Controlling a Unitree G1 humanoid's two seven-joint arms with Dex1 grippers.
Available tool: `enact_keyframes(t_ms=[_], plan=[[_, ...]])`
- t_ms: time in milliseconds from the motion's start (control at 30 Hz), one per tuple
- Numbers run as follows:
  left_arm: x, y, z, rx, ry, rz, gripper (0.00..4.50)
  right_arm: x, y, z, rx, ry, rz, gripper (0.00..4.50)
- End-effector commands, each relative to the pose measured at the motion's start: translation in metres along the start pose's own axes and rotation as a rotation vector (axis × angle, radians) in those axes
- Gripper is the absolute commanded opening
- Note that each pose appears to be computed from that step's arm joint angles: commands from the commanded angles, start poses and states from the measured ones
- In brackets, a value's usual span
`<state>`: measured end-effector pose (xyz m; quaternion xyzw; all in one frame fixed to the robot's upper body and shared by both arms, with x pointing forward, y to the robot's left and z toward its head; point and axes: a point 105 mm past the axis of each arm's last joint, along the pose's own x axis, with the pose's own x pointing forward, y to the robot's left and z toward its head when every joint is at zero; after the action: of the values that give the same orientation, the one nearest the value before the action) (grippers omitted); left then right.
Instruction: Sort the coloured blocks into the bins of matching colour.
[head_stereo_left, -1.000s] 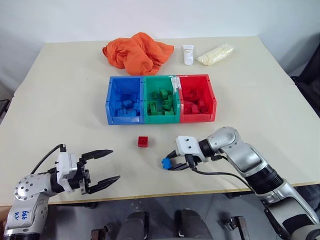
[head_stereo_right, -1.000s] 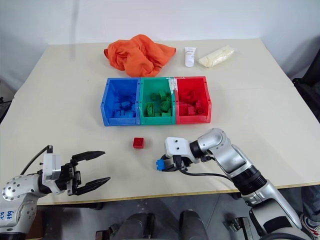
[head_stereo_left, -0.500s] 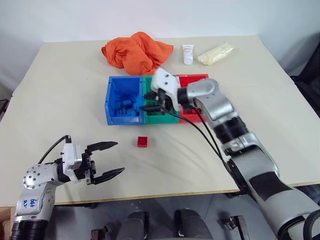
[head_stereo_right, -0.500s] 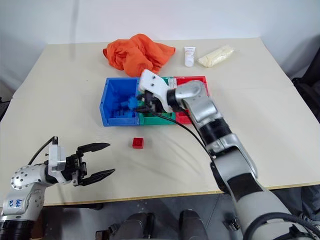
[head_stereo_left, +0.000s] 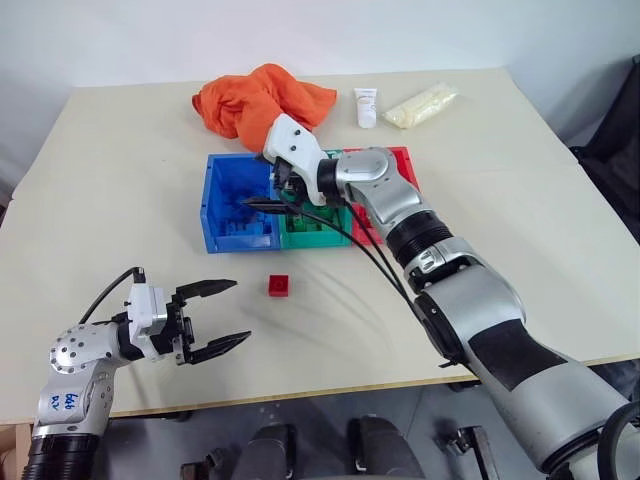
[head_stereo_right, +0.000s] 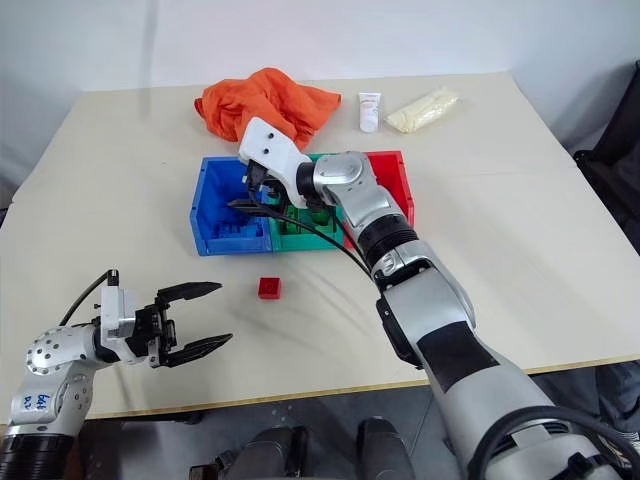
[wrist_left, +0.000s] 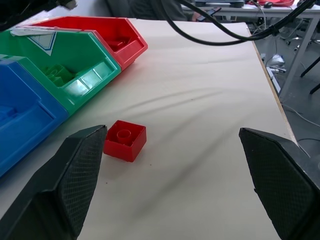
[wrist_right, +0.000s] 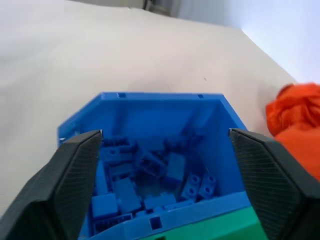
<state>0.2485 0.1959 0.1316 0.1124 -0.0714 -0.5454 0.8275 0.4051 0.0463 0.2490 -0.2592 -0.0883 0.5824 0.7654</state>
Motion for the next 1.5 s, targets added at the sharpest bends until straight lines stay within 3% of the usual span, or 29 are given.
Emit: enact_keyframes(t_ms=[33,333,567,800,900,1067,1333,1500], plan=[[-0.006,0.002,0.005,0.022,0.003,0.027,4.5,-0.031,0.0,0.013,-0.062,-0.105,0.073,4.16],[-0.028,0.003,0.005,0.017,0.051,0.096,4.5,-0.145,0.047,-0.033,0.021,-0.075,0.298,4.16],[-0.056,-0.004,0.004,0.003,0.098,0.181,4.5,-0.211,0.062,-0.066,0.173,0.071,0.275,4.16],[-0.09,-0.025,0.004,-0.032,0.181,0.269,4.5,-0.236,0.058,-0.073,0.206,0.131,0.174,4.16],[-0.09,-0.025,0.004,-0.033,0.191,0.273,4.5,-0.234,0.058,-0.073,0.211,0.128,0.172,4.16],[-0.067,-0.019,0.007,-0.014,0.169,0.247,4.5,-0.227,0.057,-0.072,0.208,0.115,0.157,4.16],[0.023,-0.002,0.004,0.02,0.088,0.127,4.5,-0.217,0.056,-0.068,0.188,0.091,0.115,4.16],[0.052,0.011,-0.012,0.032,0.11,0.086,4.5,-0.215,0.058,-0.066,0.18,0.078,0.086,4.16]])
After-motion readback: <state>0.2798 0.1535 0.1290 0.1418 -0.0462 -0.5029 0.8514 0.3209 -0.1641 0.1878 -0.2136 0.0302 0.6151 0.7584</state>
